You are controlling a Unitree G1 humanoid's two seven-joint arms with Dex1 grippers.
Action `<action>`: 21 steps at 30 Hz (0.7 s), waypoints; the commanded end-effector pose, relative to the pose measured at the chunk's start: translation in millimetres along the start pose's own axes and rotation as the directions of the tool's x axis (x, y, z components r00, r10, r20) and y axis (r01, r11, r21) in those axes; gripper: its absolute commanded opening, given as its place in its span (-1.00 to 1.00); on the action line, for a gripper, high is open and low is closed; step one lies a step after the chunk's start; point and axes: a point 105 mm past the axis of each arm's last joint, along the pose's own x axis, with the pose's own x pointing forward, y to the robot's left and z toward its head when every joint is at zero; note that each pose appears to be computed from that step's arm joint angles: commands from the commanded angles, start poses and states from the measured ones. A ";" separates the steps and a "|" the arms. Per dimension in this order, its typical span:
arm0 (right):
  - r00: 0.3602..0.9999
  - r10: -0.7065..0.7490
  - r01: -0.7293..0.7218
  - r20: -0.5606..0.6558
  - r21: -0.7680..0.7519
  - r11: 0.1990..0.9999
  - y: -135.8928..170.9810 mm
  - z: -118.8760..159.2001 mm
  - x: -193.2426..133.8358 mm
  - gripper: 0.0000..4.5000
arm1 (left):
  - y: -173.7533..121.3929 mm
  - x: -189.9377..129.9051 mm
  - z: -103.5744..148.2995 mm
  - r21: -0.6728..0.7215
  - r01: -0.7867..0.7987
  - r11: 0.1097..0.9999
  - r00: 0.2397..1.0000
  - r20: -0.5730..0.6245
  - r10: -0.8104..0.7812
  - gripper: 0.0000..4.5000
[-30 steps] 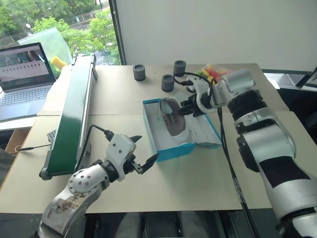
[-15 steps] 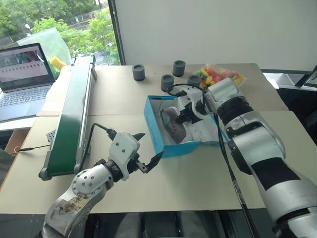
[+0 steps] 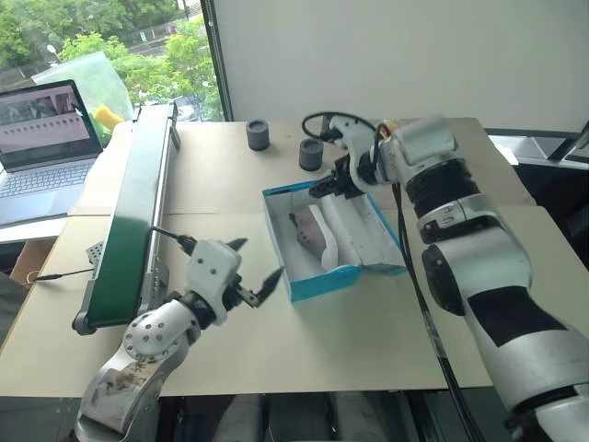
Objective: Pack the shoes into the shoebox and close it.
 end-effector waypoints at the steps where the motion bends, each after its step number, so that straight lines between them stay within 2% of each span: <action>1: 0.894 0.320 -0.262 0.313 -0.213 0.941 67.7 41.8 -34.2 0.56 | 49.6 -2.0 4.8 -0.023 -0.292 0.956 0.956 0.027 0.293 1.00; 4: 0.765 0.524 -0.412 0.374 -0.341 0.845 112.8 14.6 -61.5 0.56 | 75.7 -8.9 -3.7 -0.087 -0.435 0.896 0.900 -0.025 0.435 1.00; 5: 0.749 0.546 -0.432 0.374 -0.348 0.832 120.6 3.2 -64.5 0.56 | 83.5 -12.4 -5.6 -0.092 -0.473 0.876 0.881 -0.039 0.471 1.00; 8: 0.766 0.524 -0.434 0.371 -0.302 0.849 127.0 -34.4 -54.5 0.56 | 102.1 -21.2 -8.8 -0.106 -0.535 0.838 0.845 -0.069 0.531 1.00; 13: 0.780 0.529 -0.446 0.336 -0.297 0.845 140.7 -71.1 -42.0 0.56 | 127.9 -32.3 -24.2 -0.035 -0.573 0.819 0.813 -0.148 0.563 1.00; 17: 0.796 0.521 -0.436 0.308 -0.305 0.847 146.3 -84.9 -34.2 0.97 | 136.3 -35.2 -23.6 0.011 -0.562 0.827 0.815 -0.161 0.556 1.00; 21: 0.822 0.467 -0.375 0.325 -0.308 0.874 145.4 -89.3 -24.9 0.97 | 138.9 -32.1 -28.2 0.014 -0.563 0.827 0.812 -0.180 0.556 1.00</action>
